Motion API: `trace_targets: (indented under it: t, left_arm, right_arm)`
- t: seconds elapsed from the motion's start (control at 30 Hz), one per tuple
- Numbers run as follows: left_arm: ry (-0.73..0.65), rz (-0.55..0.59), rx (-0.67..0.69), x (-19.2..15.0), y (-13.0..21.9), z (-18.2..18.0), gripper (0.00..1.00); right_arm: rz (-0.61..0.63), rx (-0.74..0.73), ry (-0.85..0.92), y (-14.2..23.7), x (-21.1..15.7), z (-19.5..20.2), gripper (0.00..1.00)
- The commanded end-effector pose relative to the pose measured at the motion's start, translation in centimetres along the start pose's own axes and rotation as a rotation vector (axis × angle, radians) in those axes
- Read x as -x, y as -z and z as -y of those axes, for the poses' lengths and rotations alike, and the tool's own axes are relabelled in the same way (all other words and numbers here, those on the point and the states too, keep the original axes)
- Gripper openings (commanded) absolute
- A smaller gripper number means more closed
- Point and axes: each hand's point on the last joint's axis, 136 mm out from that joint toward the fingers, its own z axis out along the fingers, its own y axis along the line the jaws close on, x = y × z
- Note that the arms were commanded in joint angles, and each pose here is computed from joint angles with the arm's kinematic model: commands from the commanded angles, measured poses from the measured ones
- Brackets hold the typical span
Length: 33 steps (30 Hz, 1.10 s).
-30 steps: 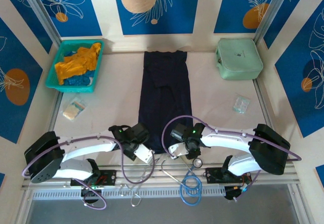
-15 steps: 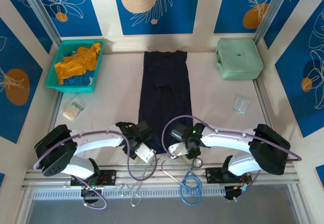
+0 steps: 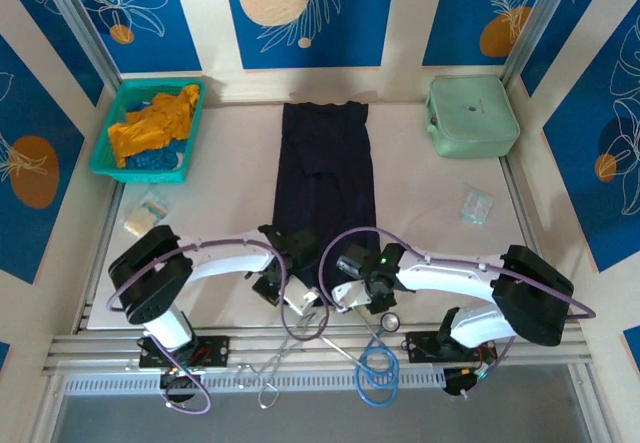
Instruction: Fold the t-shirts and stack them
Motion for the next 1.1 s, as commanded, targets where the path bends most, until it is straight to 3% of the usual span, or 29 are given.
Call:
trace_targets:
  t: [0.0, 0.17, 0.47, 0.77, 1.07]
  left_arm:
    - [0.019, -0.008, 0.015, 0.1, -2.3, -1.6, 0.0]
    - [0.029, -0.005, 0.054, -0.2, -0.2, -1.1, 0.0]
    - [0.08, -0.005, 0.222, -0.8, 5.2, 1.6, 0.0]
    - [0.139, 0.0, 0.371, -1.0, 7.6, 4.4, 0.0]
    - [0.175, -0.052, 0.43, -2.3, 8.2, 5.2, 0.0]
  right_arm:
    - [-0.027, 0.101, -0.006, -0.9, -0.6, -2.0, 0.0]
    - [-0.036, 0.093, -0.007, -0.2, -0.9, -2.1, 0.0]
    - [0.021, 0.006, -0.005, 4.7, -1.2, -3.5, 0.0]
    - [-0.033, -0.044, -0.044, 7.5, -3.2, -5.8, 0.0]
    - [-0.033, -0.097, -0.044, 9.3, -2.6, -5.8, 0.0]
